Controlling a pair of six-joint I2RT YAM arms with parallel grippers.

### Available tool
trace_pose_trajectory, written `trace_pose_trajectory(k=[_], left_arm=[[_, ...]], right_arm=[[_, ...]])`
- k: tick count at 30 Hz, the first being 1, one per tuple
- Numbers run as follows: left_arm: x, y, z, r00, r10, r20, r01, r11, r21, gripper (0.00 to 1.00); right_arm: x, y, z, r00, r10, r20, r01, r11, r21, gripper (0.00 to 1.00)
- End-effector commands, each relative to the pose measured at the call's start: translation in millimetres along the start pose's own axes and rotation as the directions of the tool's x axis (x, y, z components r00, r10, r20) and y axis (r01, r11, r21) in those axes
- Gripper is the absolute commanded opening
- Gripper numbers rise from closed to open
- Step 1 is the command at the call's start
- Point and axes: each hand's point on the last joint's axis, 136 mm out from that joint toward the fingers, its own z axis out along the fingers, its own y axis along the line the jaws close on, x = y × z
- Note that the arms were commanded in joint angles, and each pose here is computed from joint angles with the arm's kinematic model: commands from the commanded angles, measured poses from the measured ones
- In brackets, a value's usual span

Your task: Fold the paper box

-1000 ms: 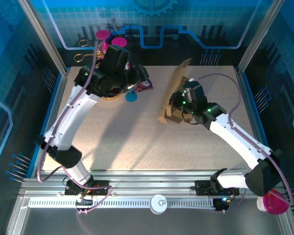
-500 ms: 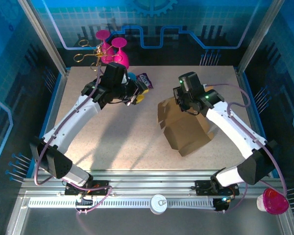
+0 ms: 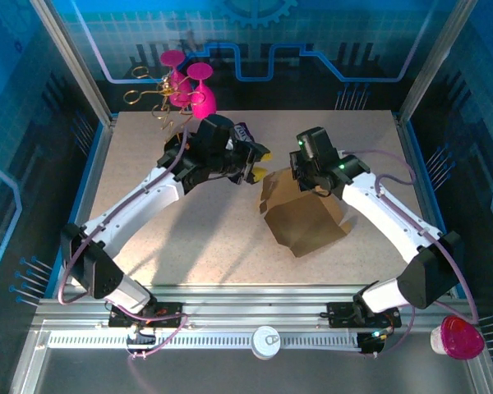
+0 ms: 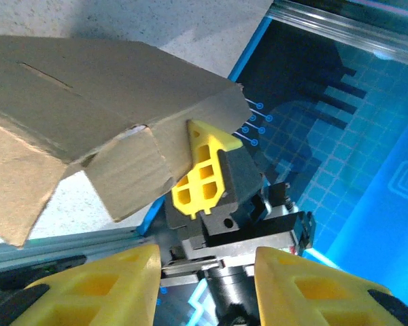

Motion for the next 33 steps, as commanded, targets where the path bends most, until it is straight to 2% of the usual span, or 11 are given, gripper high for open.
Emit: trace_pose_trajectory(k=[1,7,21,27,33], left_arm=[[8,-8,10,0.998,-0.054,-0.013,0.054,0.999,0.008,0.43],[6,4,11,0.994,-0.107,0.011,0.107,0.994,-0.023,0.46],[2,-6,20,0.993,-0.121,0.004,0.121,0.993,-0.015,0.48],[2,-16,23,0.994,-0.107,-0.002,0.107,0.994,-0.005,0.48],[-1,-33,10,0.997,-0.063,0.034,0.063,0.998,0.010,0.49]], right_arm=[[-6,14,-11,0.999,0.048,-0.001,-0.048,0.996,-0.075,0.00],[-5,27,-20,0.999,0.051,-0.008,-0.051,0.992,-0.115,0.00],[1,48,-35,0.999,0.037,-0.036,-0.043,0.982,-0.181,0.00],[11,55,-45,0.998,0.018,-0.057,-0.030,0.977,-0.213,0.00],[13,61,-56,0.999,-0.029,-0.037,0.019,0.972,-0.236,0.00]])
